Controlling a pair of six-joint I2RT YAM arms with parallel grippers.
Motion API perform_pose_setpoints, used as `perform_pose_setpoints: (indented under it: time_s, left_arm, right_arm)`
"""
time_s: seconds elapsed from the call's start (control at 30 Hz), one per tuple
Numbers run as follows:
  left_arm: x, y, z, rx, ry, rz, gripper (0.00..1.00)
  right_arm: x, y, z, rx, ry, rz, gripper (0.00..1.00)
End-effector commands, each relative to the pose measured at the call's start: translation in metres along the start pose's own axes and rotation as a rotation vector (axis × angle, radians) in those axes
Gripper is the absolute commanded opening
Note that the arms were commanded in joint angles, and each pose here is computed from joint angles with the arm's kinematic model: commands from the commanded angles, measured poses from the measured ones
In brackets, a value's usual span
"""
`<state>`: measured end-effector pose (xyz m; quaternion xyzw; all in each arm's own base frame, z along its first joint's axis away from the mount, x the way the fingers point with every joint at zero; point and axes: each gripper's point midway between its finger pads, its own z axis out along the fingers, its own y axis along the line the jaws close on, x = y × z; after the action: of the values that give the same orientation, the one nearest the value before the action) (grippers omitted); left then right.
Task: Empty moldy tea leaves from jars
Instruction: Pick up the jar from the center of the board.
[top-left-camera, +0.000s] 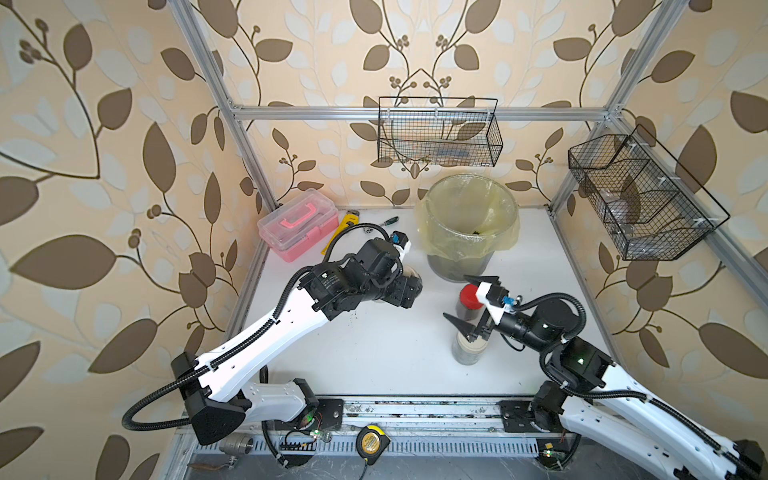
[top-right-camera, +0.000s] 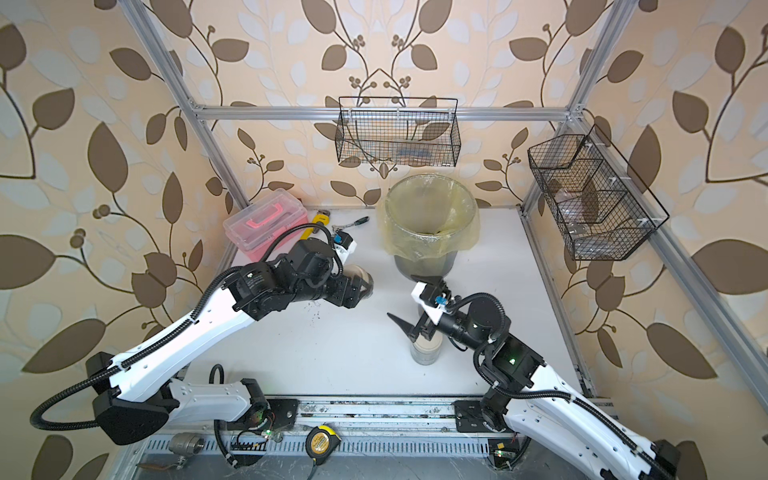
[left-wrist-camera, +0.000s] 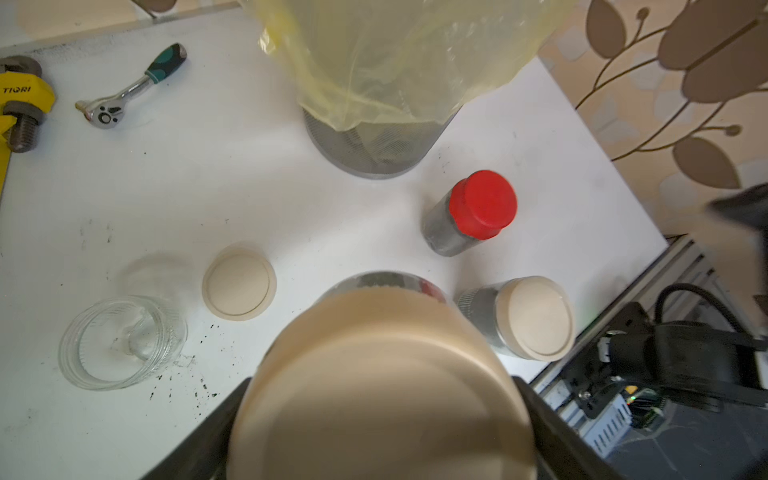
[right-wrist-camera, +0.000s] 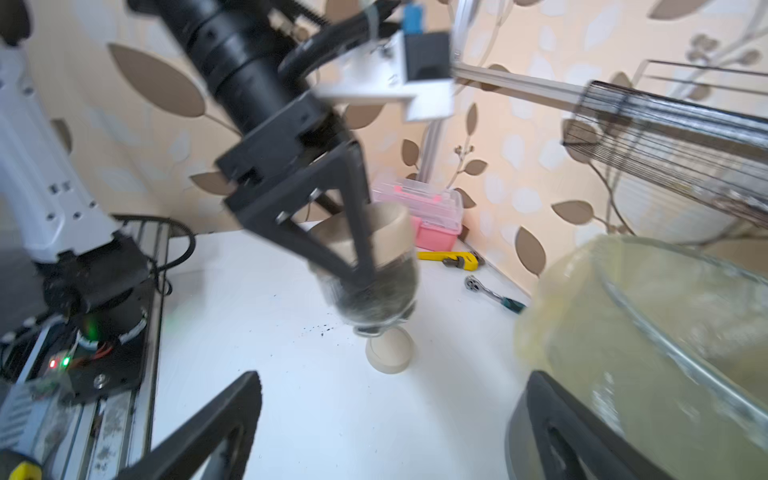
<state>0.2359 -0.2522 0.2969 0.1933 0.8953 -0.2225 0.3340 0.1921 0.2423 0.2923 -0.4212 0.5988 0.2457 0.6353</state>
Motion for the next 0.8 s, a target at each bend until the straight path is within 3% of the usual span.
perform_pose_setpoints:
  time_s: [0.0, 0.43, 0.77]
  left_arm:
    - [-0.014, -0.021, -0.037, 0.116, -0.048, -0.031, 0.52]
    - [-0.031, -0.052, -0.051, 0.287, -0.084, -0.053, 0.51]
    - [-0.039, -0.069, -0.050, 0.380, -0.073, -0.102, 0.51]
  right_arm:
    - [-0.017, 0.012, 0.014, -0.033, -0.125, -0.208, 1.00]
    - [-0.040, 0.009, 0.049, -0.061, -0.356, -0.096, 0.99]
    - [-0.061, 0.007, 0.058, -0.108, -0.421, 0.011, 0.91]
